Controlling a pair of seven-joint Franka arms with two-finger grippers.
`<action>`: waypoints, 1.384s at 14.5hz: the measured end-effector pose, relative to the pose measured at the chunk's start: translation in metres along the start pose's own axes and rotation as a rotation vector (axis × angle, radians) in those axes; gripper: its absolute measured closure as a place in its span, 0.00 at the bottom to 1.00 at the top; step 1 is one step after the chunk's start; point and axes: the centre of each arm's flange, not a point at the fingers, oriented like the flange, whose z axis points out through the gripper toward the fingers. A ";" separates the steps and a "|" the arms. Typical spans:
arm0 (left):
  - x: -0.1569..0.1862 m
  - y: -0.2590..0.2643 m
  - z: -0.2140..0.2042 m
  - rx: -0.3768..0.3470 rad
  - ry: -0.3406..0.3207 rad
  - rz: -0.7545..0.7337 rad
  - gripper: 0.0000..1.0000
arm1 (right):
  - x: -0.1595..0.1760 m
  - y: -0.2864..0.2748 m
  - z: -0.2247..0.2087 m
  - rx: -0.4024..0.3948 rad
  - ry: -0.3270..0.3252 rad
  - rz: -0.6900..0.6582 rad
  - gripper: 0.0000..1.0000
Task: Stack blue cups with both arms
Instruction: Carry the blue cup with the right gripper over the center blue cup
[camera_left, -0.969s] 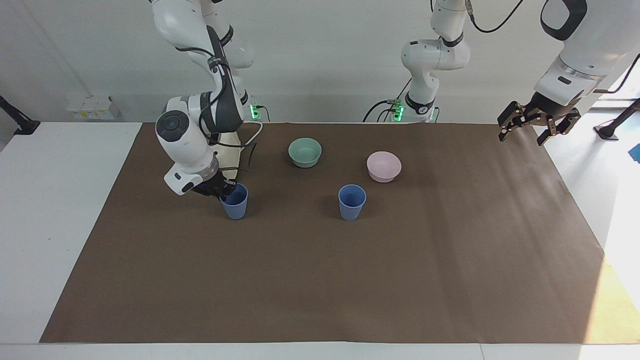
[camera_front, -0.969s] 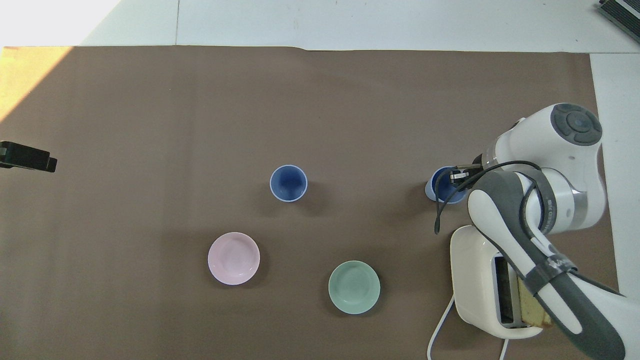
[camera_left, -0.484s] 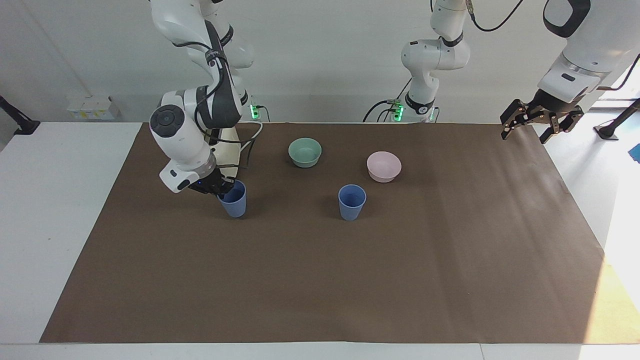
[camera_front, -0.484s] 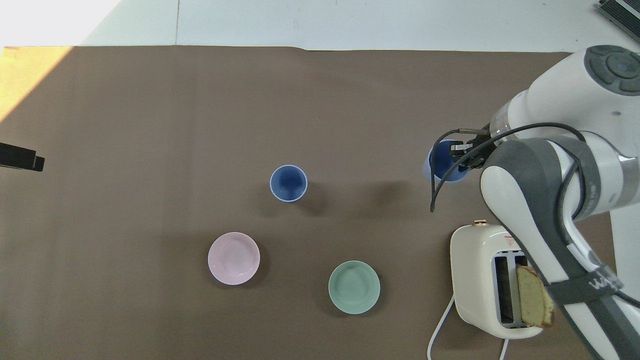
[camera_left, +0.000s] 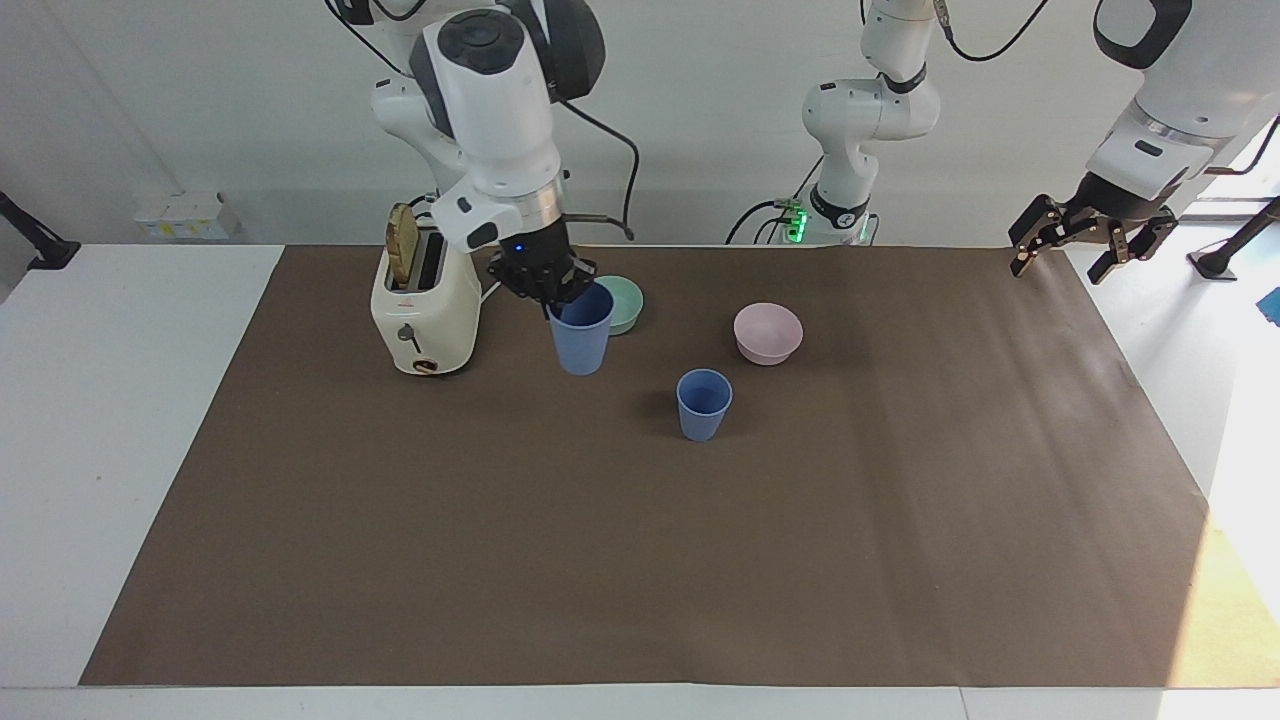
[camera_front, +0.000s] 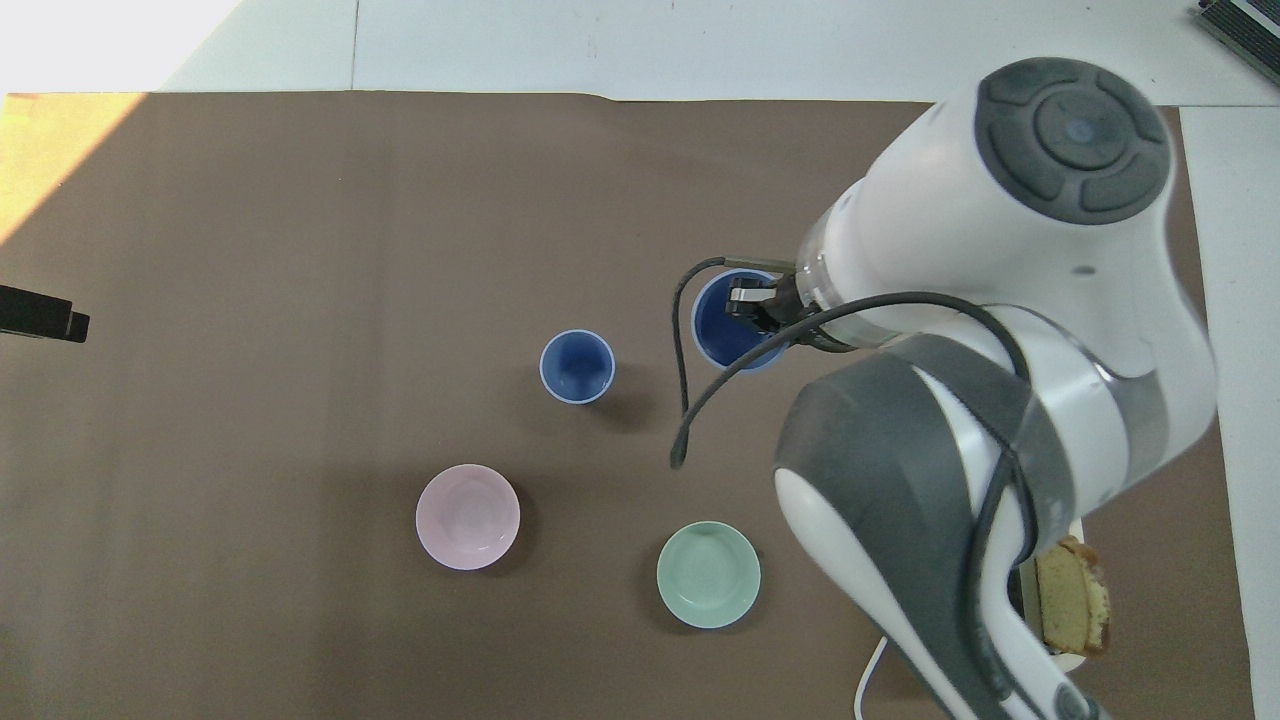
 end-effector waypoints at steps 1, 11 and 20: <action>0.000 0.000 0.000 0.000 0.000 0.000 0.00 | -0.007 -0.020 -0.001 0.012 0.003 -0.005 0.96; 0.000 0.000 0.000 0.000 0.000 0.000 0.00 | -0.026 -0.119 0.052 0.065 -0.018 0.000 0.96; 0.000 0.000 0.000 0.000 0.000 0.000 0.00 | -0.014 -0.113 0.106 0.031 -0.049 0.019 0.96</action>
